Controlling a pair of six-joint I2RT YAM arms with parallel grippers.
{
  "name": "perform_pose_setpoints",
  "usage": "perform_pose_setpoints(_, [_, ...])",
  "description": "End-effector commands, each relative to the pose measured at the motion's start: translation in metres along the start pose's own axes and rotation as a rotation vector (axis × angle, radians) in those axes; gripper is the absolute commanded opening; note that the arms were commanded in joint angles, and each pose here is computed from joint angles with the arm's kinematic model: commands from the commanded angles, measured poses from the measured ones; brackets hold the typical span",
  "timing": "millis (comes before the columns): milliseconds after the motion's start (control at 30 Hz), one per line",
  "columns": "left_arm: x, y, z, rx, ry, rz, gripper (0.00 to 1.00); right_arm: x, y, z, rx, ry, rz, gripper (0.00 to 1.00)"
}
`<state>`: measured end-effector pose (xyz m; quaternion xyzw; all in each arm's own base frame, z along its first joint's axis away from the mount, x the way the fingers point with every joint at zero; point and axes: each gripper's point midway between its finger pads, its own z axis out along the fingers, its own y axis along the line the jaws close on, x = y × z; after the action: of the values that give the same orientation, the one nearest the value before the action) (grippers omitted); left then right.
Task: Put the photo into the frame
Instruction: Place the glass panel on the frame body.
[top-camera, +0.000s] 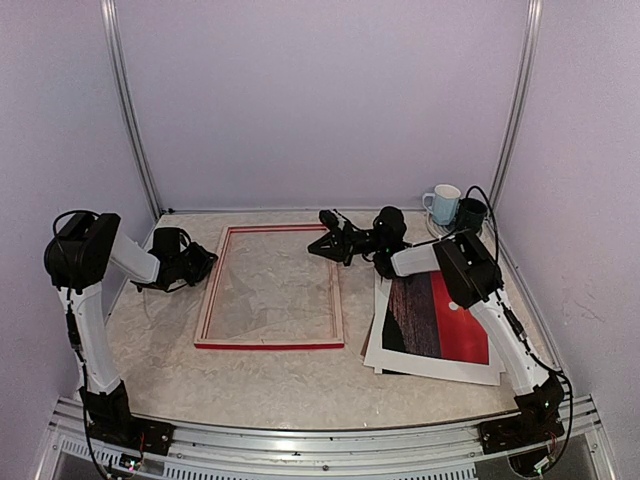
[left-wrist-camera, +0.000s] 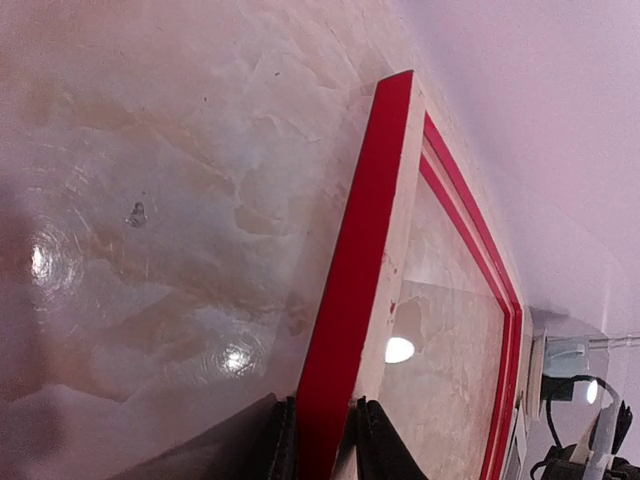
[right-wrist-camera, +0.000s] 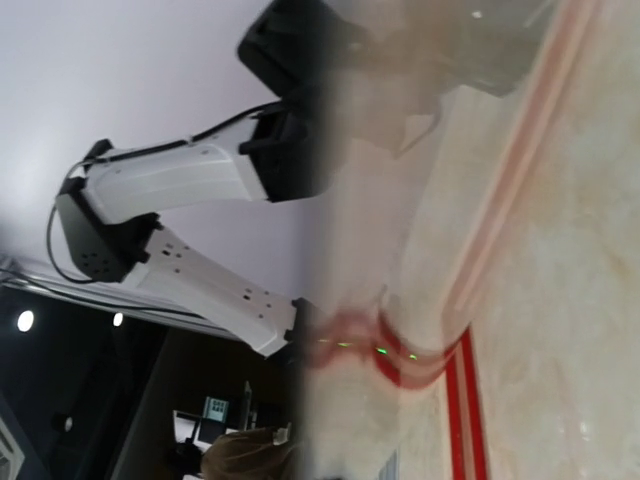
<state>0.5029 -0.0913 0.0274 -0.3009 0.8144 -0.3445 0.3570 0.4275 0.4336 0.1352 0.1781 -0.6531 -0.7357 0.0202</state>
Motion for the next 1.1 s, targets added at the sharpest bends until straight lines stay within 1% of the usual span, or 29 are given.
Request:
perform_pose_setpoints(0, [0.033, 0.015, -0.001, -0.055, 0.099, -0.021, 0.21, 0.011, 0.006, 0.016, -0.046, 0.032, -0.027, 0.02])
perform_pose_setpoints(233, [0.034, 0.015, -0.002, -0.053, 0.1, -0.02, 0.21, 0.006, 0.008, 0.024, -0.062, 0.027, -0.034, 0.02])
perform_pose_setpoints(367, [0.033, 0.015, -0.002, -0.054, 0.098, -0.02, 0.21, 0.005, 0.007, 0.023, -0.077, 0.002, -0.015, 0.02])
perform_pose_setpoints(667, [0.037, 0.016, -0.006, -0.041, 0.1, -0.031, 0.21, -0.013, 0.031, 0.022, -0.136, -0.068, -0.042, 0.01])
perform_pose_setpoints(967, [0.037, 0.017, -0.011, -0.039, 0.096, -0.032, 0.21, -0.006, 0.005, 0.015, -0.096, -0.079, 0.029, 0.01])
perform_pose_setpoints(1067, [0.036, 0.018, -0.011, -0.041, 0.094, -0.035, 0.21, 0.001, 0.002, 0.015, -0.082, -0.072, 0.026, 0.02])
